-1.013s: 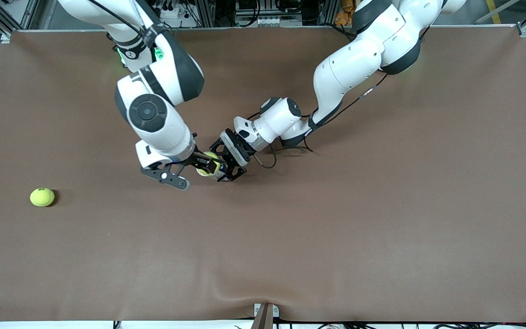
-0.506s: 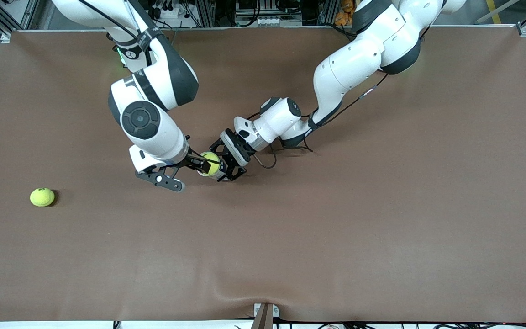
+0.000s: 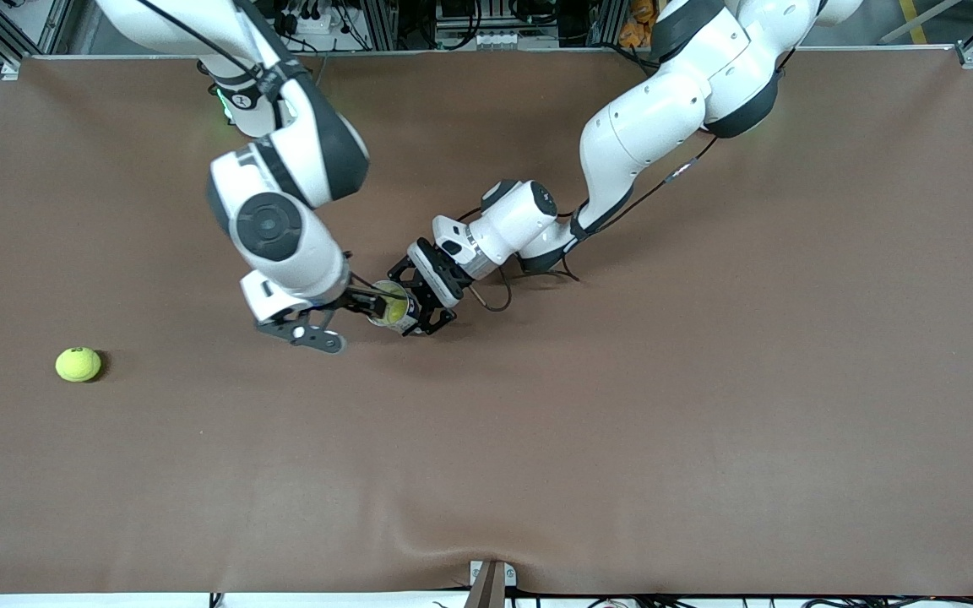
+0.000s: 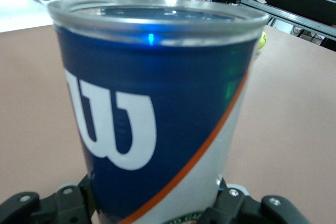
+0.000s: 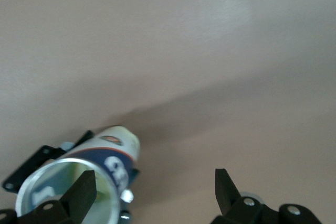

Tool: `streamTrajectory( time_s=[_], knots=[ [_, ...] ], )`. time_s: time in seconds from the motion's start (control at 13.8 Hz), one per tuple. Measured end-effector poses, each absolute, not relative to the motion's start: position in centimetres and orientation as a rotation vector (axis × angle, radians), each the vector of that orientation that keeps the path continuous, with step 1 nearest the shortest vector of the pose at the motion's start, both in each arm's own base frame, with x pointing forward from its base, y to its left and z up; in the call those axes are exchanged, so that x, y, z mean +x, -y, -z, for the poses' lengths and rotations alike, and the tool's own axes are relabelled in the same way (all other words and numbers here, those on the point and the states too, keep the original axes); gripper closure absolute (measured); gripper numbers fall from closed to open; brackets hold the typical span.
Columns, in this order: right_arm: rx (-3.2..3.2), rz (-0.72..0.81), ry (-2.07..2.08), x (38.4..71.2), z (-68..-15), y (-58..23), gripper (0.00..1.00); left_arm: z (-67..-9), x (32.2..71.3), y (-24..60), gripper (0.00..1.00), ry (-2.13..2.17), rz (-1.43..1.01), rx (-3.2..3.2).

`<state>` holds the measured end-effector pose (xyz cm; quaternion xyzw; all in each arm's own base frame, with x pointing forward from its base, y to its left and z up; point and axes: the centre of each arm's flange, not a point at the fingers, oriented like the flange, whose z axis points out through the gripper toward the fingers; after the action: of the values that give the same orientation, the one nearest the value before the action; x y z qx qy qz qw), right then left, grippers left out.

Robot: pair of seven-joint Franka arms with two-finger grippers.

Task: Insert tennis ball vertically with right arm
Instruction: 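Move the right gripper back to the second tennis ball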

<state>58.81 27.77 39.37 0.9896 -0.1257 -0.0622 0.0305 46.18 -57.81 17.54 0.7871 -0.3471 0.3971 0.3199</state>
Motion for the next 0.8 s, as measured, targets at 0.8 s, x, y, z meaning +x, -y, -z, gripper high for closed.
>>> streamTrajectory(
  time_s=[0.8],
  knots=[
    [3.170,0.253,0.002,62.0,-46.5,6.5,0.00,-17.5,46.2,57.8,0.19,0.912,-1.044,2.069]
  ],
)
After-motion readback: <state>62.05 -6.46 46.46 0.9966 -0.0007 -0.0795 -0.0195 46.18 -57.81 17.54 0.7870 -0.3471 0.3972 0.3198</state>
